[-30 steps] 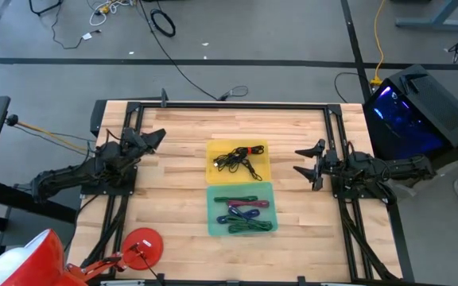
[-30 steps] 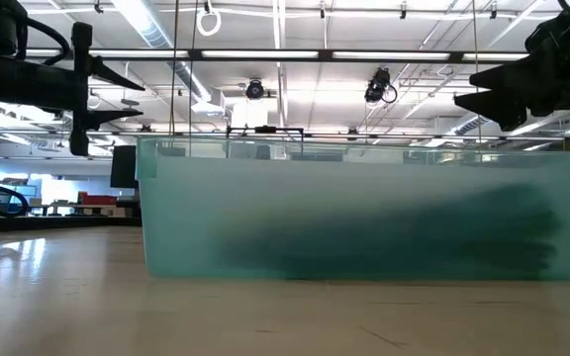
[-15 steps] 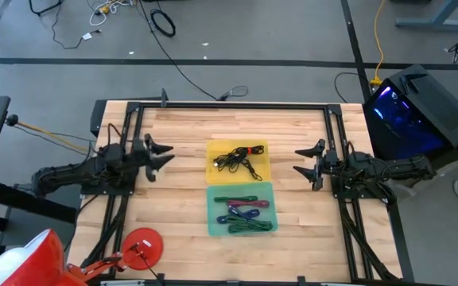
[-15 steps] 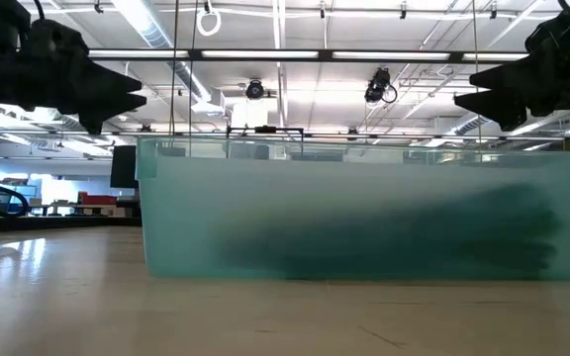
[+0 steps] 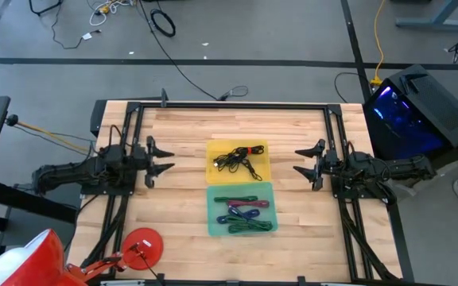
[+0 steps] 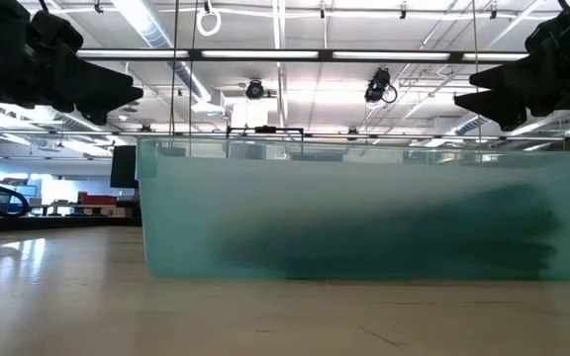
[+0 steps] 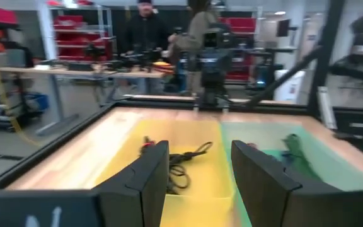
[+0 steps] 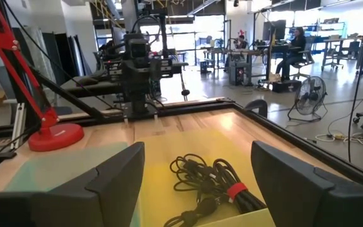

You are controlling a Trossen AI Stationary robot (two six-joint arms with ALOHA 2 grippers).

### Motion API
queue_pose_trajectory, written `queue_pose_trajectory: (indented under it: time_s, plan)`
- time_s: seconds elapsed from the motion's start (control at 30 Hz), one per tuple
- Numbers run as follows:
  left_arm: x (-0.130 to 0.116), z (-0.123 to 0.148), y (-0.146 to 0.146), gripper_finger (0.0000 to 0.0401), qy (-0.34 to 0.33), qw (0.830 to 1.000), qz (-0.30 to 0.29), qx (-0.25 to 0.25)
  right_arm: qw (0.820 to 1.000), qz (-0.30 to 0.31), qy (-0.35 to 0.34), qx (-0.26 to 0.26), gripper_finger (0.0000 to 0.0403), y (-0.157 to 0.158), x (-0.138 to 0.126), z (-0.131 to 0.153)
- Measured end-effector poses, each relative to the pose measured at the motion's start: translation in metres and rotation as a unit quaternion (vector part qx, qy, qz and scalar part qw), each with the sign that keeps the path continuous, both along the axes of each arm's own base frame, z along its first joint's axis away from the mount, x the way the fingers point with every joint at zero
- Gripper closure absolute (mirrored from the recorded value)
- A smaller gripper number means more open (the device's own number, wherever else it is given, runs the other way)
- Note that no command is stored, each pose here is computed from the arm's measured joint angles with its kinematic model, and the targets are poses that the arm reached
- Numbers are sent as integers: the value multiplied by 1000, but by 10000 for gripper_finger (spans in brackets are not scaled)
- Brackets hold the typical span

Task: Pick & Place USB Port
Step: Return to Home Position

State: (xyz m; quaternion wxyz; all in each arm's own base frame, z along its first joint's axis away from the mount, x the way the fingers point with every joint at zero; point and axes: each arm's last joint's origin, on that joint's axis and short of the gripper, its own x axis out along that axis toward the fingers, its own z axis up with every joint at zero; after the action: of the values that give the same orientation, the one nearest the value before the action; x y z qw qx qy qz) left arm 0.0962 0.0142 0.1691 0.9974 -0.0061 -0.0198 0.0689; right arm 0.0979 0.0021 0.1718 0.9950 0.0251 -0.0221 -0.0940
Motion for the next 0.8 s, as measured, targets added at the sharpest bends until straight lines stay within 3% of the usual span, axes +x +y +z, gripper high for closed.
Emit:
queue_pose_trajectory:
  time_s: [0.1, 0.4, 0.8]
  plan:
    - [1, 0, -2, 224, -2, 1000, -17, -19, 1000, 0, 0, 0, 112, 0, 0, 0]
    - [1, 1, -3, 224, -20, 987, -30, -155, 1000, 0, 0, 0, 112, 0, 0, 0]
    - [1, 1, -3, 224, -23, 985, -31, -167, 1000, 0, 0, 0, 112, 0, 0, 0]
